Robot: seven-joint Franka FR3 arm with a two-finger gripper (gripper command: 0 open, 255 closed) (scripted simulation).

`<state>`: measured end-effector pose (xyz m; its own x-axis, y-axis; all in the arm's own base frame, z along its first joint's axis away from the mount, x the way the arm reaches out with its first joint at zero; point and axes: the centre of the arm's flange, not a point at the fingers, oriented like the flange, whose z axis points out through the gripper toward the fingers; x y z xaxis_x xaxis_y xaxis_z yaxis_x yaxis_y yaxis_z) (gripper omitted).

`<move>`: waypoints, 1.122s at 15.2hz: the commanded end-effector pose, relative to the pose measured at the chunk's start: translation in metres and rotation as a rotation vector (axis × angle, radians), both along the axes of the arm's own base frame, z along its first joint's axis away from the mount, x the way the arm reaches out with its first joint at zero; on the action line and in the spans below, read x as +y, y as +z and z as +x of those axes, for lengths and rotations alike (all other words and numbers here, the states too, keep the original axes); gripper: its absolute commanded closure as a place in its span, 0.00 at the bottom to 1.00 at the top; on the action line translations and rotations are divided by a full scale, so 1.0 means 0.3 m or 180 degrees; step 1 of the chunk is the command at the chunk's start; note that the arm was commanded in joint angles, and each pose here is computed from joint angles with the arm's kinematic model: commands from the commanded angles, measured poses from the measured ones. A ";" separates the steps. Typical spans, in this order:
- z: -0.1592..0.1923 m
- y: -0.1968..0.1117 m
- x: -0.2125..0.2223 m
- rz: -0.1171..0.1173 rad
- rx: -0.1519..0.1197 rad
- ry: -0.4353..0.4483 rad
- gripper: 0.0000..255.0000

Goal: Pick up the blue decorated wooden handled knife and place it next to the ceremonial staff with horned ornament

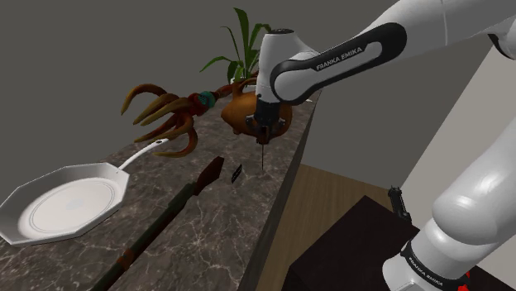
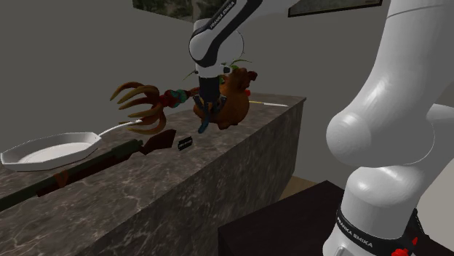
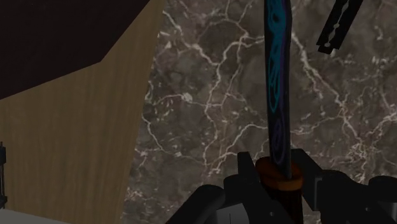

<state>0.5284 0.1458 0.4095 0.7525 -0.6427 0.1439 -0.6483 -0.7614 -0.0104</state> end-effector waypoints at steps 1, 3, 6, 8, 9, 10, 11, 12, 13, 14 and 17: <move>0.007 -0.032 -0.012 -0.0001 -0.0008 -0.0009 1.00; 0.007 -0.067 -0.012 -0.0001 -0.0008 -0.0009 1.00; 0.007 -0.120 -0.012 -0.0001 -0.0008 -0.0009 1.00; 0.007 -0.155 -0.012 -0.0001 -0.0008 -0.0009 1.00; 0.007 -0.173 -0.012 -0.0001 -0.0008 -0.0009 1.00; 0.007 -0.191 -0.012 -0.0001 -0.0008 -0.0009 1.00; 0.007 -0.208 -0.012 -0.0001 -0.0008 -0.0009 1.00; 0.007 -0.226 -0.012 -0.0001 -0.0008 -0.0009 1.00; 0.007 -0.243 -0.012 -0.0001 -0.0008 -0.0009 1.00; 0.007 -0.270 -0.012 -0.0001 -0.0008 -0.0009 1.00; 0.007 -0.270 -0.012 -0.0001 -0.0008 -0.0009 1.00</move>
<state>0.5304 0.1429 0.3309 0.7498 -0.6447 0.1487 -0.6502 -0.7596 -0.0146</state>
